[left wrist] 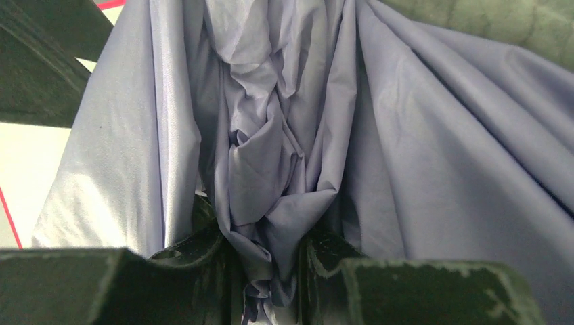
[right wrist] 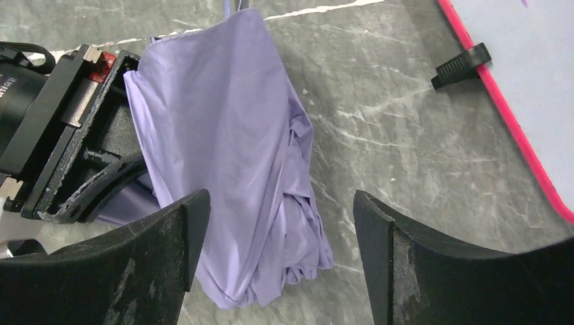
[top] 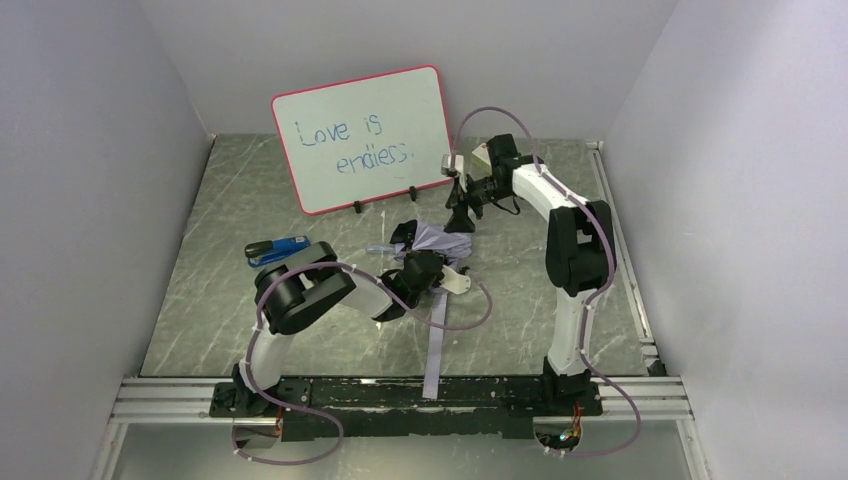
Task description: Put away the umbrella
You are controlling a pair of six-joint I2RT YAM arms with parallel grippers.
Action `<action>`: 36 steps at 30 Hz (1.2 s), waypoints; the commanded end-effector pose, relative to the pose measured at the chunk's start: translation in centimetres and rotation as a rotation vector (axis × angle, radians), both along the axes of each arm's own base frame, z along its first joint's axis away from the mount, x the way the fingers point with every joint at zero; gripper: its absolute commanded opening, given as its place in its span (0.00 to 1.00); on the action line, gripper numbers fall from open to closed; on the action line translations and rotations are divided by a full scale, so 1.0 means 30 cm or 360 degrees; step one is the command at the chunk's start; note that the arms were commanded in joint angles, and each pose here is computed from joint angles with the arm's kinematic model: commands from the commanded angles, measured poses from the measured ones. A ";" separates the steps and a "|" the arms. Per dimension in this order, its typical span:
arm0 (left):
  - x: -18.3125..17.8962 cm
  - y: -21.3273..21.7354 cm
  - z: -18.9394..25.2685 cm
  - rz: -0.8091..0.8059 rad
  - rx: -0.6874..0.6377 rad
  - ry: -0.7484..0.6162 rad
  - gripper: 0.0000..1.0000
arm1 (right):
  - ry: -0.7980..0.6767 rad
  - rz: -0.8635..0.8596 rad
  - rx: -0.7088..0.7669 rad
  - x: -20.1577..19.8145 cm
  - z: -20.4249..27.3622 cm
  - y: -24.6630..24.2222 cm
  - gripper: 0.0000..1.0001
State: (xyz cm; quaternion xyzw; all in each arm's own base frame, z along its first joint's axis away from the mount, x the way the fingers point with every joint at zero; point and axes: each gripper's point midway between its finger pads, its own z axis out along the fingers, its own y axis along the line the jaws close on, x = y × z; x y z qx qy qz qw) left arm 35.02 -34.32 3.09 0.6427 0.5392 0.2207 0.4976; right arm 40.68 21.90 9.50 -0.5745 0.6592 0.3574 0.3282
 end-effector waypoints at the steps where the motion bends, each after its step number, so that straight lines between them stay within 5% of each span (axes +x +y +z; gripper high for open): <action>1: -0.121 0.006 -0.196 -0.0197 0.0230 0.0222 0.05 | -0.0025 0.0033 -0.0079 0.010 -0.033 0.000 0.81; 19: -0.133 -0.002 -0.190 -0.0211 0.0228 0.0210 0.05 | 0.0220 0.0155 -0.0398 -0.130 -0.256 -0.014 0.80; 26: -0.126 -0.009 -0.145 -0.0182 0.0153 0.0174 0.05 | 0.0277 0.0112 -0.0574 -0.146 -0.354 -0.045 0.73; 30: -0.117 -0.027 -0.078 -0.0168 0.0049 0.0141 0.18 | 0.0312 0.0070 -0.0651 -0.146 -0.399 -0.066 0.52; 36: -0.117 -0.060 0.043 -0.0173 -0.0144 0.0103 0.56 | 0.0230 -0.0018 -0.0683 -0.114 -0.421 -0.080 0.32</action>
